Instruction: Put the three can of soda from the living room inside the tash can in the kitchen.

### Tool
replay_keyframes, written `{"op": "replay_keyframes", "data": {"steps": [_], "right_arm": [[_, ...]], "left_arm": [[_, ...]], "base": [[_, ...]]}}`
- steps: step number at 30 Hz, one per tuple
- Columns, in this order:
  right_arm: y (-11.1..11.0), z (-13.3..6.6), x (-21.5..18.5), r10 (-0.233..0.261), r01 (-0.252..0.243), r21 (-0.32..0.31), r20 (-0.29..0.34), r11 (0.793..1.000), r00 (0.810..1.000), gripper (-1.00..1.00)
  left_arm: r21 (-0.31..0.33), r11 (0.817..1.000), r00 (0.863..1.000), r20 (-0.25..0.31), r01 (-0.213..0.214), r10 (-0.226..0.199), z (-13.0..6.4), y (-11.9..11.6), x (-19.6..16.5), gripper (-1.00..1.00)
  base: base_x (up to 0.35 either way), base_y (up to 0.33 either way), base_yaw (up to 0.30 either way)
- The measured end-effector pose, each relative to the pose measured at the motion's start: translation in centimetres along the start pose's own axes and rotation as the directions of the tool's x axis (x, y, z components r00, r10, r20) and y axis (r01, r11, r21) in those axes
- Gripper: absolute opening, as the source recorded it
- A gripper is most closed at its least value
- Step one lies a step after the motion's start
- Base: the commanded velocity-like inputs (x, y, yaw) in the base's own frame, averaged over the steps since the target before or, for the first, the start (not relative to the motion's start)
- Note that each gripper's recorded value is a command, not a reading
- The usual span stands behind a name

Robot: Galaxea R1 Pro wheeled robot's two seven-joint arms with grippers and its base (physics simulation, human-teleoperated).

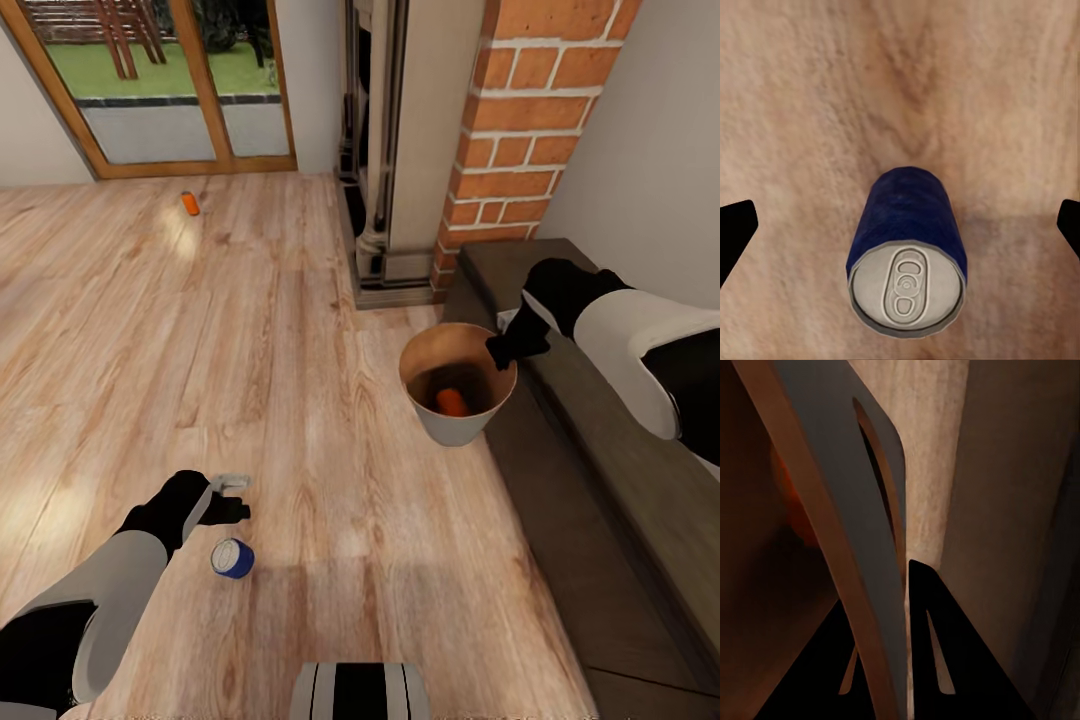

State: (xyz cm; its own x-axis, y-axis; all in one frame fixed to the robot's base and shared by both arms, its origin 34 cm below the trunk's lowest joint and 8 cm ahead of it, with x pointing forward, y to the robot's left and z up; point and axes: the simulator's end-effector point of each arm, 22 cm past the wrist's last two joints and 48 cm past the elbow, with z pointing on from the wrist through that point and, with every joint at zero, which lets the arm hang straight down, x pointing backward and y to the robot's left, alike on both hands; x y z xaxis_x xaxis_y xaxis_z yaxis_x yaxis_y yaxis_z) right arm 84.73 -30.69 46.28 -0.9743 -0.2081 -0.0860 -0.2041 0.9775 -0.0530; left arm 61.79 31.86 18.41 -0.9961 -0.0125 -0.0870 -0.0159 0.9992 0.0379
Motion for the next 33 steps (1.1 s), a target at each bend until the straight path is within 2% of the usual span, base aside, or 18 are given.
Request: {"op": "replay_keyframes", "data": {"steps": [11, 16, 33], "right_arm": [[0.2, 3.5, 0.5, -0.006, 0.006, -0.004, -0.043, 1.0, 0.999, -1.0], [0.6, 2.9, -0.2, -0.015, 0.015, -0.003, -0.031, 1.0, 0.999, -1.0], [1.2, 2.8, -0.4, -0.025, 0.025, -0.005, -0.029, 1.0, 0.999, -1.0]], "left_arm": [[-0.004, 1.0, 0.999, -0.048, -0.008, 0.008, 2.4, -0.1, 1.8, 1.0], [0.005, 1.0, 0.999, -0.048, -0.011, 0.011, 2.4, -0.8, 1.8, 1.0], [0.023, 1.0, 0.999, -0.043, -0.004, 0.005, 2.4, -1.7, 1.7, 1.0]], "base": [[0.001, 0.0, 0.0], [0.0, 0.0, 0.0], [-0.073, 0.014, 0.0]]}}
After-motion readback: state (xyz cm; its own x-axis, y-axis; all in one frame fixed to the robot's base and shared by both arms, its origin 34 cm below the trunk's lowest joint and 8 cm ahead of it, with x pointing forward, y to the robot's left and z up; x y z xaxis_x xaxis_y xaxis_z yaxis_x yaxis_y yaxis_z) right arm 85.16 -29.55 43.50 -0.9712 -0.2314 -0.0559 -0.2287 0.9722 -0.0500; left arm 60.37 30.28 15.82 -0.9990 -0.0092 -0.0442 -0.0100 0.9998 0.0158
